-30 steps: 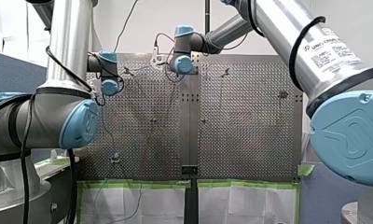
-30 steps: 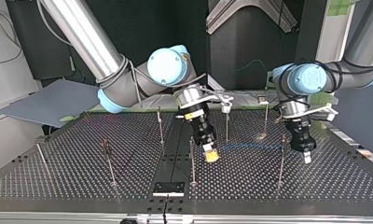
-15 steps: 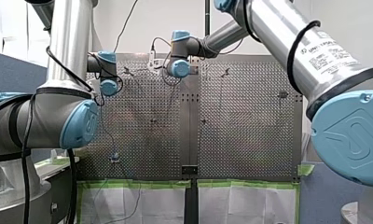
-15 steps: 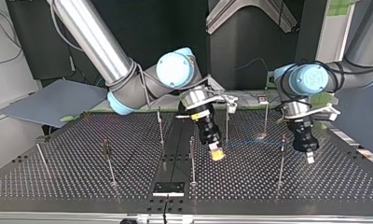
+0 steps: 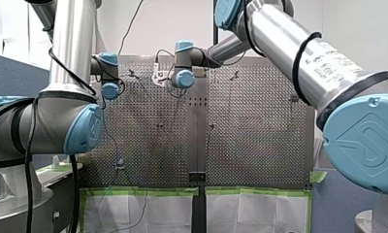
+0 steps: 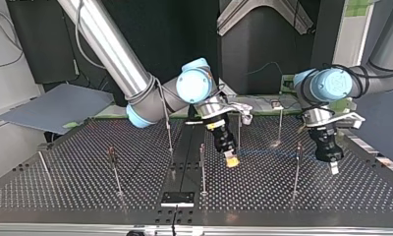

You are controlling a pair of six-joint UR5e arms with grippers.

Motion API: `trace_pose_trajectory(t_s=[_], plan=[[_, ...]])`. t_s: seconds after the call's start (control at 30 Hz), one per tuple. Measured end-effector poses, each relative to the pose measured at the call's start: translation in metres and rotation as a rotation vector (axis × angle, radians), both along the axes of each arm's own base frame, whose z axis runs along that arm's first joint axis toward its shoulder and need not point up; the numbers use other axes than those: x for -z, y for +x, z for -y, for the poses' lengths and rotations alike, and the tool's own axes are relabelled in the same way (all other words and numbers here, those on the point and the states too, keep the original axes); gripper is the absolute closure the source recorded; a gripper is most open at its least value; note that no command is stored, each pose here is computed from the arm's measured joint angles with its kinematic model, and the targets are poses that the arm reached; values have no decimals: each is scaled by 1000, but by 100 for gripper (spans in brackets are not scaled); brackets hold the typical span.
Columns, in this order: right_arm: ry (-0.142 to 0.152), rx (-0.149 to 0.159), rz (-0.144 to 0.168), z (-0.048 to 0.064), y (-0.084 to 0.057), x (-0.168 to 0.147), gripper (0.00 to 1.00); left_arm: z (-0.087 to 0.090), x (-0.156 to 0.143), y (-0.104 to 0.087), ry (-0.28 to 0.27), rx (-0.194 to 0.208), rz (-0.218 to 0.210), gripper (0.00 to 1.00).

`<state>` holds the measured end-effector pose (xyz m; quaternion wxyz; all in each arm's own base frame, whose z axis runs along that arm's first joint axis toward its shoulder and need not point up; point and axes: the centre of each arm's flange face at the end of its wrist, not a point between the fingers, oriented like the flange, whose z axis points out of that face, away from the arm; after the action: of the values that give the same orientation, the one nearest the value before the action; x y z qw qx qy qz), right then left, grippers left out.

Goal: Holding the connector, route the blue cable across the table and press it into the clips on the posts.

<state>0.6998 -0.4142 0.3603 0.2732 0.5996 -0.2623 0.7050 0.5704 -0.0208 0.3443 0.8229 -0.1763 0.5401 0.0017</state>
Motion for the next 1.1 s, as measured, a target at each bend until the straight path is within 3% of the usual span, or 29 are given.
trace_pose_trajectory(t_s=[0.3,0.47,0.5,0.53,0.6,0.63,0.7,0.73,0.77,0.8,0.83,0.9,1.1], plan=[[-33,8,40,10,2,-27,100,-1,-1,1,1,21,17,100],[-39,10,47,13,2,-34,100,-2,1,0,-1,20,10,100],[-39,10,47,13,2,-34,100,-2,3,-1,-2,18,4,89],[-39,10,47,14,2,-34,100,-2,4,-1,-4,15,-1,89],[-37,10,44,14,1,-33,100,-3,6,-3,-10,5,-14,60],[-36,10,43,14,1,-33,100,-3,7,-4,-14,0,-21,60],[-34,9,40,13,1,-32,100,-5,8,-7,-26,-14,-33,35],[-33,8,39,13,1,-31,100,-5,8,-8,-34,-21,-36,35],[-32,8,38,13,1,-31,100,-6,7,-10,-44,-29,-39,20],[-32,8,37,13,1,-30,100,-6,6,-11,-51,-32,-38,12],[-31,8,37,13,1,-30,100,-6,4,-13,-58,-32,-36,12],[-31,8,36,13,1,-30,100,-5,1,-18,-73,-29,-31,0],[-28,8,33,13,1,-29,100,0,-8,-34,-102,5,-35,0]])
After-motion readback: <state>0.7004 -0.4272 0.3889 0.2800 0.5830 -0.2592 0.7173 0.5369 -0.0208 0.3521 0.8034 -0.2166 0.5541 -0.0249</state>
